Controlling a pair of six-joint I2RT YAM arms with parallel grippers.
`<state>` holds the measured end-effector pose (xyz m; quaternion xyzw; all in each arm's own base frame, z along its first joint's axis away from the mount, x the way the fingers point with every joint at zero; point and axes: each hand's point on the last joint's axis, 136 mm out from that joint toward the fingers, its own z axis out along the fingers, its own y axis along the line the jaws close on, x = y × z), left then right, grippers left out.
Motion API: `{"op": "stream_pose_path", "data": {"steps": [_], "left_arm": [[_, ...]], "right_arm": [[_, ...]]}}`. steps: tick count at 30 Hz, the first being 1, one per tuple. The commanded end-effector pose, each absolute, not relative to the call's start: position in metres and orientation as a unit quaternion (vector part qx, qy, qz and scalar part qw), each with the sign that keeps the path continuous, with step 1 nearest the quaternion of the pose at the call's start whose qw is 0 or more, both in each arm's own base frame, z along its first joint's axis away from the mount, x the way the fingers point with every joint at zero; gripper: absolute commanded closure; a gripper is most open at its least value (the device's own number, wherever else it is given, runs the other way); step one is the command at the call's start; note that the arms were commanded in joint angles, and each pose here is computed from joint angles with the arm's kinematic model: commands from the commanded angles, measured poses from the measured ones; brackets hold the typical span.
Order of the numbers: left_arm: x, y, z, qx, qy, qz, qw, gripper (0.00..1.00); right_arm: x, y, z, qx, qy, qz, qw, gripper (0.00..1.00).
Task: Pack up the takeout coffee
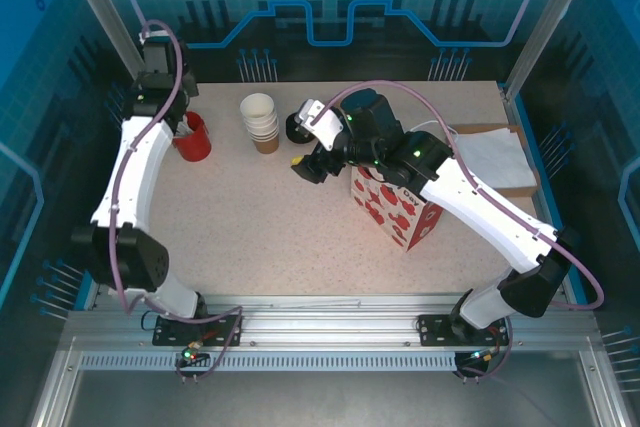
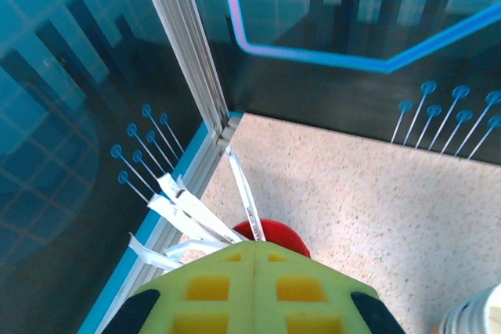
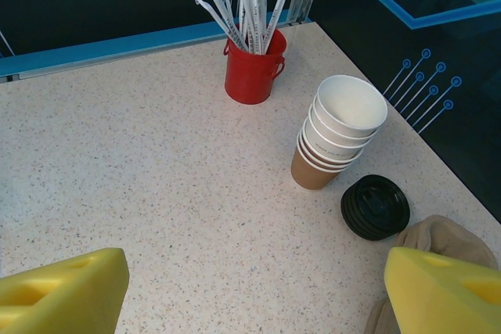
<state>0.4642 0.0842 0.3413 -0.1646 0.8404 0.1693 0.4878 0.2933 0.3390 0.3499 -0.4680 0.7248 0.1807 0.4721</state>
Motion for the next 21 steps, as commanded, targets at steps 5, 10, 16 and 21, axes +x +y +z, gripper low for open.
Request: {"op": "stream_pose_path", "data": {"steps": [5,10,16,21], "left_arm": [[0.488,0.101,0.306,-0.184,0.86,0.151,0.452,0.91],[0.495,0.105,0.29,-0.192,0.871,0.135,0.431,0.69],[0.485,0.093,0.293,-0.191,0.877,0.101,0.43,0.57],[0.462,0.095,0.302,-0.206,0.865,0.099,0.447,0.47]], "right_arm": [[0.296,0.329,0.348,-0.457,0.735,0.175,0.468,0.14],[0.297,0.328,0.345,-0.458,0.738,0.174,0.464,0.14],[0.299,0.328,0.34,-0.458,0.742,0.175,0.458,0.14],[0.299,0.33,0.337,-0.458,0.743,0.18,0.453,0.14]]}}
